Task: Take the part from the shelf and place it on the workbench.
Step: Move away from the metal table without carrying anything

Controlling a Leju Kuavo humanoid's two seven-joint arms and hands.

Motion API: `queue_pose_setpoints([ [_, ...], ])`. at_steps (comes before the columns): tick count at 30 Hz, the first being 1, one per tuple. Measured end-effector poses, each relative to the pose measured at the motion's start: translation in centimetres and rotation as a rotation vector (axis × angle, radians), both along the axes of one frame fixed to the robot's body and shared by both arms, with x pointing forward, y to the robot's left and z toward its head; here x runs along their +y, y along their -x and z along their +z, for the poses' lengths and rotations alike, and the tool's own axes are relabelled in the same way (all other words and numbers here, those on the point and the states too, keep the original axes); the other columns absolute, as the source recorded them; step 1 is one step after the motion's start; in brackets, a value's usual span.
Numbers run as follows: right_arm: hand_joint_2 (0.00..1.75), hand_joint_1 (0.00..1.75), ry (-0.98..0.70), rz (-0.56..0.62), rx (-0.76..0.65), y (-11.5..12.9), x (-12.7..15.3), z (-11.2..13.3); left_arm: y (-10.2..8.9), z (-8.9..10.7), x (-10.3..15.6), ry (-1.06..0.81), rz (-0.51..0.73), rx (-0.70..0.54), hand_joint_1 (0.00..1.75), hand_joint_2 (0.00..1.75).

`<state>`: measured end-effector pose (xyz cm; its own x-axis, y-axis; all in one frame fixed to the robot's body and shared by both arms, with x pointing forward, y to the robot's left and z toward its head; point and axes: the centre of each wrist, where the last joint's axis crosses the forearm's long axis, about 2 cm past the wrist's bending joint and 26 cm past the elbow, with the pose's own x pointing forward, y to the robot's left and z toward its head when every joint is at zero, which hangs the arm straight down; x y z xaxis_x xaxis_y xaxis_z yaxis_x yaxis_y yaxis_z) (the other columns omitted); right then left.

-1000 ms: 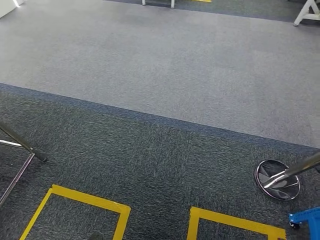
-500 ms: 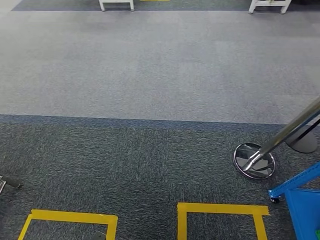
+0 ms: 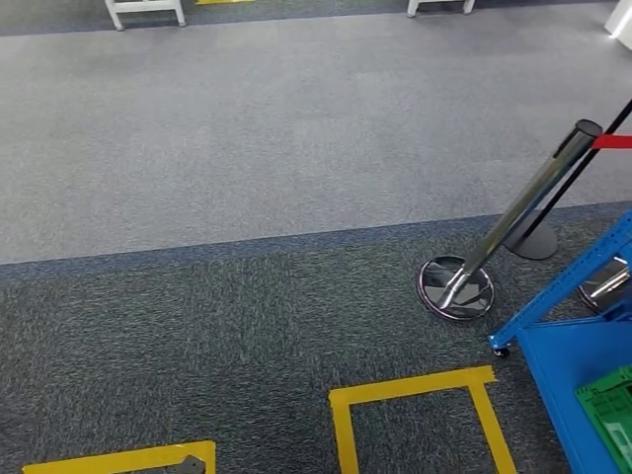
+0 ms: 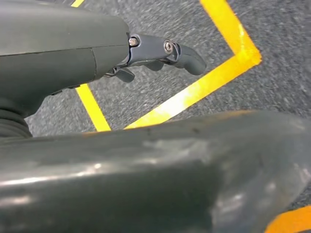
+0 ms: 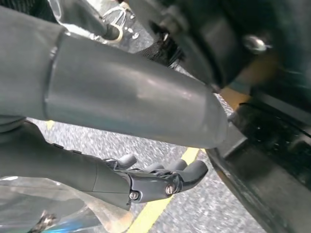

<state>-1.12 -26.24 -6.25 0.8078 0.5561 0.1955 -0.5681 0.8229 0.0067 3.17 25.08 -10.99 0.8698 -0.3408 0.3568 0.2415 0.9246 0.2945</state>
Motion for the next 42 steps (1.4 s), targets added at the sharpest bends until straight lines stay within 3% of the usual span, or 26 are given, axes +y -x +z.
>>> queue_pose_setpoints([
  [42, 0.0, 0.0, 0.037, 0.008, 0.029, -0.9, -1.1, -1.1, -0.6, 0.1, -0.2, -0.008, -0.003, -0.002, 0.0, 0.0],
])
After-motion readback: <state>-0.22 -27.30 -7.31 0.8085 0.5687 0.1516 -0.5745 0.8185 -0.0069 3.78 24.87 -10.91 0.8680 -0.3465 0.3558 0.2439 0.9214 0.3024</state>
